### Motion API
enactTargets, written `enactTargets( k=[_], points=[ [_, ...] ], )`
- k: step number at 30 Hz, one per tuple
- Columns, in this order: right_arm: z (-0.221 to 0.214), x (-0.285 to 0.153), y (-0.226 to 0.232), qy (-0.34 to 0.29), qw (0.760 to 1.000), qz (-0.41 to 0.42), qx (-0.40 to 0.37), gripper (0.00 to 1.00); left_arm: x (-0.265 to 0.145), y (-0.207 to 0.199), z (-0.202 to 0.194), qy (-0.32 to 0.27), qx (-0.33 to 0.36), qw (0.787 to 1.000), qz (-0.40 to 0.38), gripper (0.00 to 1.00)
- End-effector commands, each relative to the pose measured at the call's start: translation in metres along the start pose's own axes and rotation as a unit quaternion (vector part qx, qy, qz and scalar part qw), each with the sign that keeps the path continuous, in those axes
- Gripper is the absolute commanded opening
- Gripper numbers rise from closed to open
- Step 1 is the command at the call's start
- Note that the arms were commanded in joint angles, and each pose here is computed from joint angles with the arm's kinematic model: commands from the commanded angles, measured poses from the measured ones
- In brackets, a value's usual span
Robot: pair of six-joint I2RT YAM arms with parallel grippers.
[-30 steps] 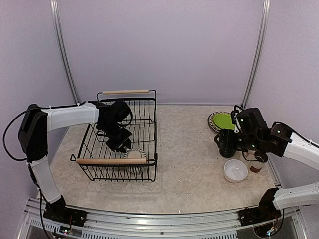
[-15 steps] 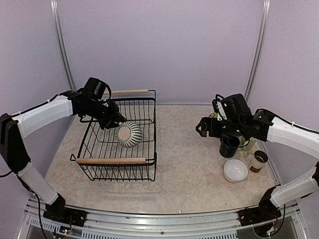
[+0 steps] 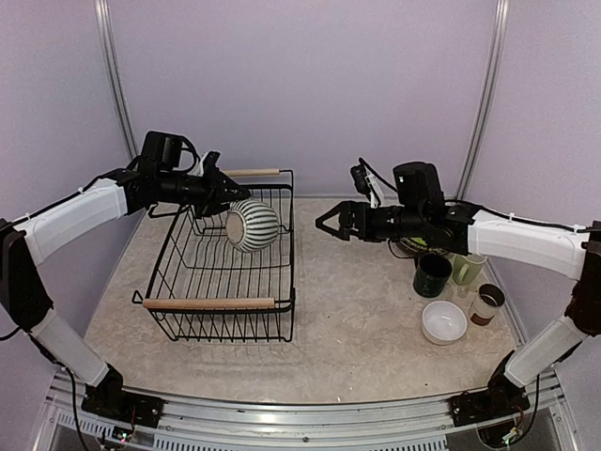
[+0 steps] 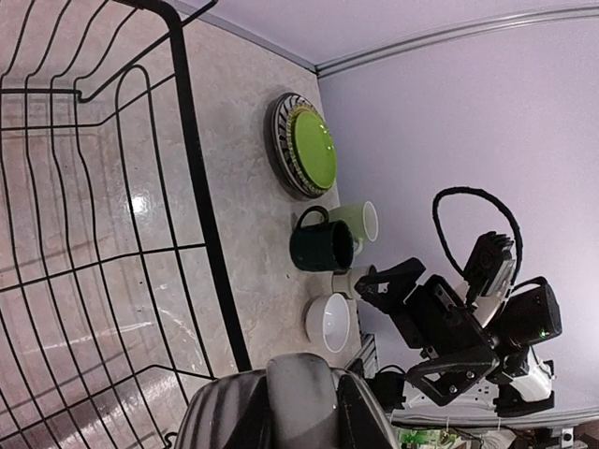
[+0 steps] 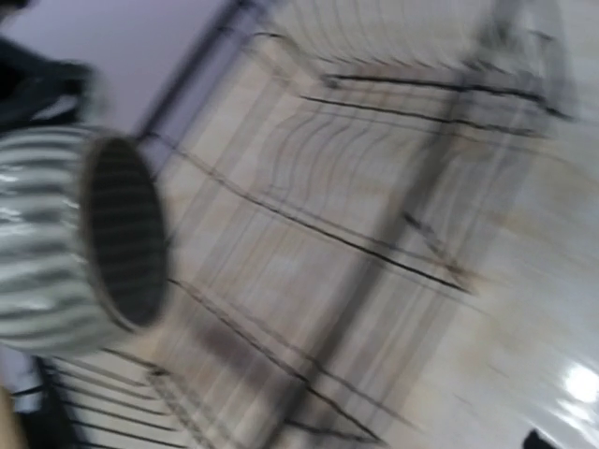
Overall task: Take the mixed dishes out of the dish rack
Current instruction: Grab the cup from the dish rack, then pass from the left arm to the right
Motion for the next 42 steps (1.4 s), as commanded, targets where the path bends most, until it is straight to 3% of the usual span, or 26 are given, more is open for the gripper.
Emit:
enactTargets(
  k=[1,7,11,19,23,27,34,37,40,42],
  points=[
    [0.020,0.010,0.069,0.001,0.985,0.165,-0.051,1.00,-0.018,-0.054,0.016,-0.007,0.054,0.992,-0.113,0.00],
    [0.022,0.015,0.111,0.008,0.958,0.279,-0.061,1.00,-0.012,-0.073,0.009,0.038,0.048,0.978,-0.197,0.00],
    [0.014,0.025,0.125,0.028,0.947,0.317,-0.046,0.97,-0.006,-0.075,0.006,0.054,0.043,0.975,-0.211,0.00],
    [-0.004,0.036,0.147,0.061,0.919,0.389,0.006,0.82,0.008,-0.074,0.009,0.070,0.043,0.970,-0.230,0.00],
    [-0.001,0.030,0.155,0.058,0.897,0.436,0.049,0.69,0.011,-0.077,0.010,0.072,0.048,0.967,-0.241,0.00],
    [-0.001,0.028,0.163,0.057,0.883,0.462,0.055,0.48,0.015,-0.083,0.006,0.082,0.055,0.963,-0.251,0.00],
    [-0.003,0.030,0.157,0.049,0.890,0.448,0.072,0.18,0.018,-0.089,0.002,0.082,0.056,0.963,-0.252,0.00],
    [0.000,0.025,0.160,0.041,0.888,0.452,0.071,0.00,0.015,-0.089,0.001,0.080,0.055,0.964,-0.246,0.00],
    [0.004,0.021,0.166,0.031,0.898,0.437,0.026,0.00,0.014,-0.081,0.000,0.085,0.058,0.969,-0.224,0.00],
    [0.008,0.022,0.165,0.022,0.912,0.409,0.002,0.00,0.014,-0.070,0.000,0.078,0.069,0.977,-0.185,0.17]
  ],
)
Point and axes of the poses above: each gripper's point midway between its finger pads, its own x axis out along the fingers, its own y axis along the line the jaws close on, z = x × y, the point moved 1 cm from there along -x, back along the fingers, and after that the axes turned 11 degrees about x, right-handed, at the moved point
